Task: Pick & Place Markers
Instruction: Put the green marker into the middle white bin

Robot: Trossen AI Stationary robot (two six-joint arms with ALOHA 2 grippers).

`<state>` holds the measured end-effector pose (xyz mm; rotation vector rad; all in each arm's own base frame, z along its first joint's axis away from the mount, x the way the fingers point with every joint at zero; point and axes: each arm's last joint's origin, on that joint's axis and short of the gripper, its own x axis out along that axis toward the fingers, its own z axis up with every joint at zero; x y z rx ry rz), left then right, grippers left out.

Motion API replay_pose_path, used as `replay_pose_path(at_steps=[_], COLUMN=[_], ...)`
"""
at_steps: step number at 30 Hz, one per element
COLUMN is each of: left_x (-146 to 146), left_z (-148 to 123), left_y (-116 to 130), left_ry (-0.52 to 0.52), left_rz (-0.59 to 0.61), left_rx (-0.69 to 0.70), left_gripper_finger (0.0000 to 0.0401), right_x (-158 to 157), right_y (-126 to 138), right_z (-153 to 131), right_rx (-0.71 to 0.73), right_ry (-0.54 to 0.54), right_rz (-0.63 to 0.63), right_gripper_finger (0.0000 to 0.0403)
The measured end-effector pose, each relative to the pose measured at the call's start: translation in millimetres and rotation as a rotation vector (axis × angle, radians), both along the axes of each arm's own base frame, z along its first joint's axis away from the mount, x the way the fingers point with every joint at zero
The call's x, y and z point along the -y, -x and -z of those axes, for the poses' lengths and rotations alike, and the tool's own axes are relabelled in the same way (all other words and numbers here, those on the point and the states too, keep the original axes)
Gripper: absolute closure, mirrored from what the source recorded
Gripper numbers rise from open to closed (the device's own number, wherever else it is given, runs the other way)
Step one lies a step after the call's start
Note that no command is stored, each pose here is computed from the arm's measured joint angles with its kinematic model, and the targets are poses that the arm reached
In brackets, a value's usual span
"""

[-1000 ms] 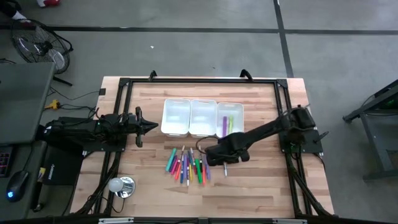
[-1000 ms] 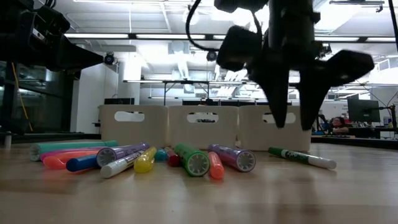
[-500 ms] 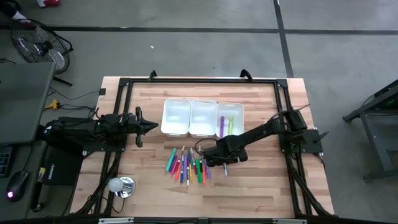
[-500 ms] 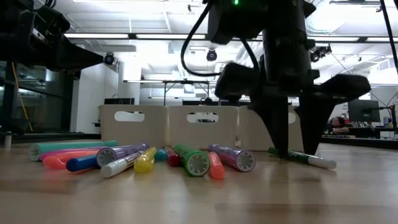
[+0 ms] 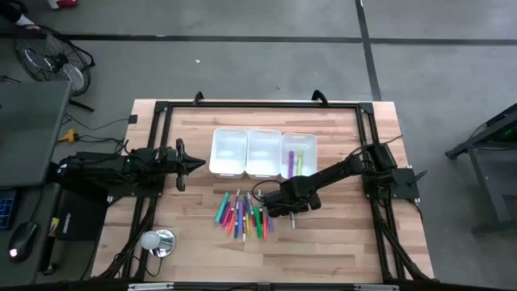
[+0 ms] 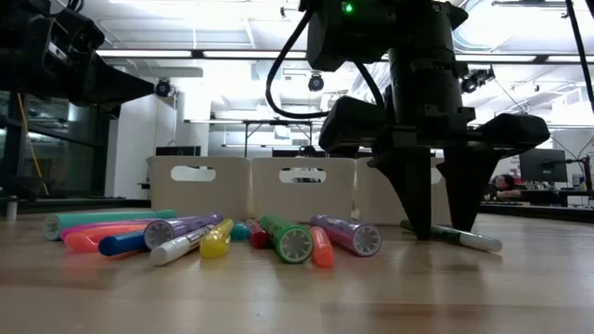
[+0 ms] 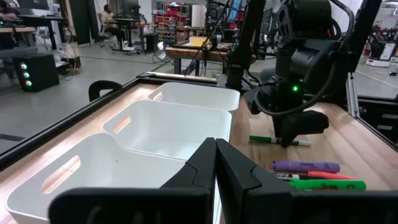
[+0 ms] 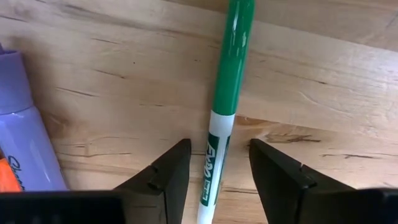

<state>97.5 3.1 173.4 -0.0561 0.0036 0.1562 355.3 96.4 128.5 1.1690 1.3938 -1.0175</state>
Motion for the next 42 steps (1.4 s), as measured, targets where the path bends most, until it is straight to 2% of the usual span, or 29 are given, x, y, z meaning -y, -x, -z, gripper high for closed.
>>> replay_pose_path(at_steps=[7,33,42], left_x=[0.0,0.0,0.0], left_z=[-0.1,-0.1,-0.1], left_y=[0.0,0.0,0.0], left_ry=[0.0,0.0,0.0], left_rz=[0.0,0.0,0.0], left_rx=[0.0,0.0,0.0], left_gripper_finger=[0.0394,0.0394,0.0394], right_x=[-1.0,1.8,1.9], right_y=[-2.7,-1.9,-1.8], right_z=[9.2,9.6,9.6], right_rx=[-0.009,-0.016,-0.015], right_ry=[-0.017,0.012,0.019], right_rz=[-0.007,-0.004,-0.006], right_gripper_finger=[0.0279,0.0371,0.0373])
